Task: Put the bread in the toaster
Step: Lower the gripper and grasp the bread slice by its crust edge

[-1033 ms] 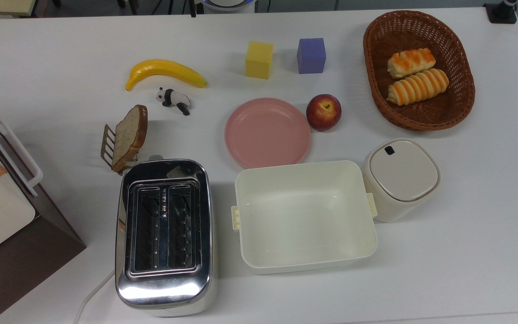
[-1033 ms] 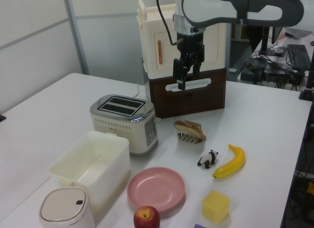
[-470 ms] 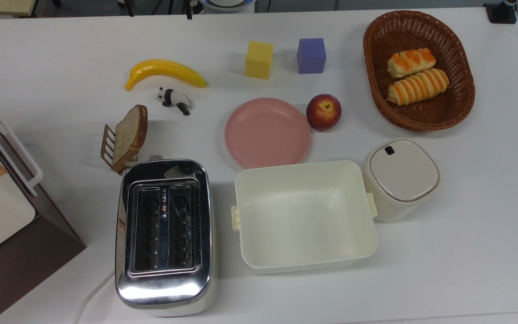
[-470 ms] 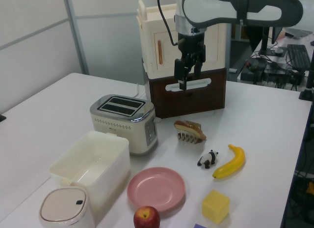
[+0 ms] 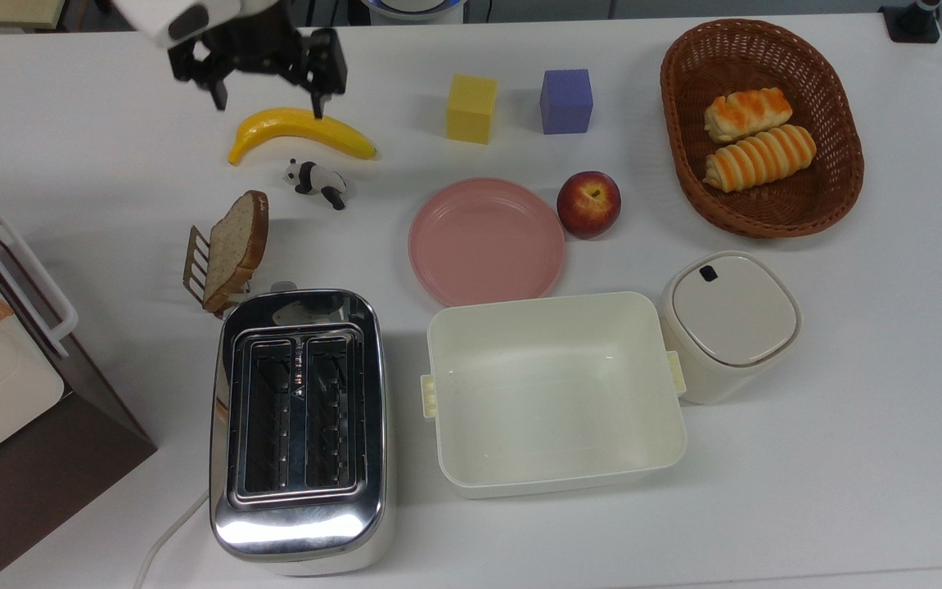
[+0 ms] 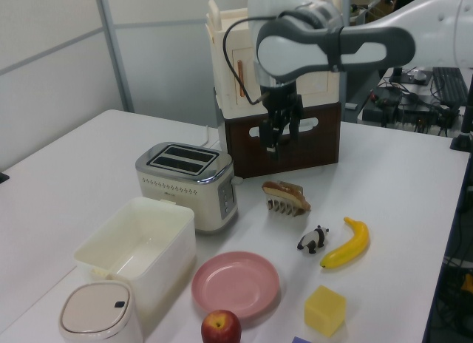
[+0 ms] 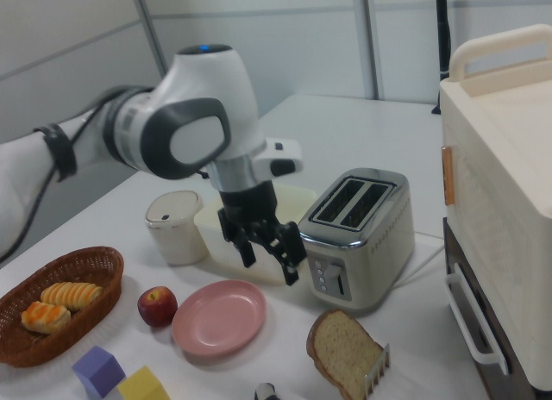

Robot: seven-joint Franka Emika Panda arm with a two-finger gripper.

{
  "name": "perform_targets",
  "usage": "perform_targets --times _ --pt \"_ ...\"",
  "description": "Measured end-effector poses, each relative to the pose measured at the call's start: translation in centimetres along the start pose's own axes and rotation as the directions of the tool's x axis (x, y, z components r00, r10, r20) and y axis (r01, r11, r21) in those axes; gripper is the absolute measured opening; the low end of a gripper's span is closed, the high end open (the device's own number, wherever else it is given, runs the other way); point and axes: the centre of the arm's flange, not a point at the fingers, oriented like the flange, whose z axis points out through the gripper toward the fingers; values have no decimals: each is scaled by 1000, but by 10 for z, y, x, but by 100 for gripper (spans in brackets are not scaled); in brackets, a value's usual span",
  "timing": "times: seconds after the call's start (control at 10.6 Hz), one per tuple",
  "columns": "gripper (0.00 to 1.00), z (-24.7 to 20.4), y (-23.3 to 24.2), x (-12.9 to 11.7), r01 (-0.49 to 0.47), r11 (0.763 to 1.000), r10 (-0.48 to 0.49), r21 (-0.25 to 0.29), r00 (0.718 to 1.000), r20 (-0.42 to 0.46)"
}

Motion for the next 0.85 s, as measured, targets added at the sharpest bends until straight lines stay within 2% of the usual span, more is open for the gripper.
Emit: perform_targets --times 0.19,0.56,0.85 --pt "100 26 13 11 -8 1000 8 -15 1000 18" --pt "100 93 42 20 -32 999 36 -30 992 123" --pt "100 124 47 33 -26 999 30 -43 994 105"
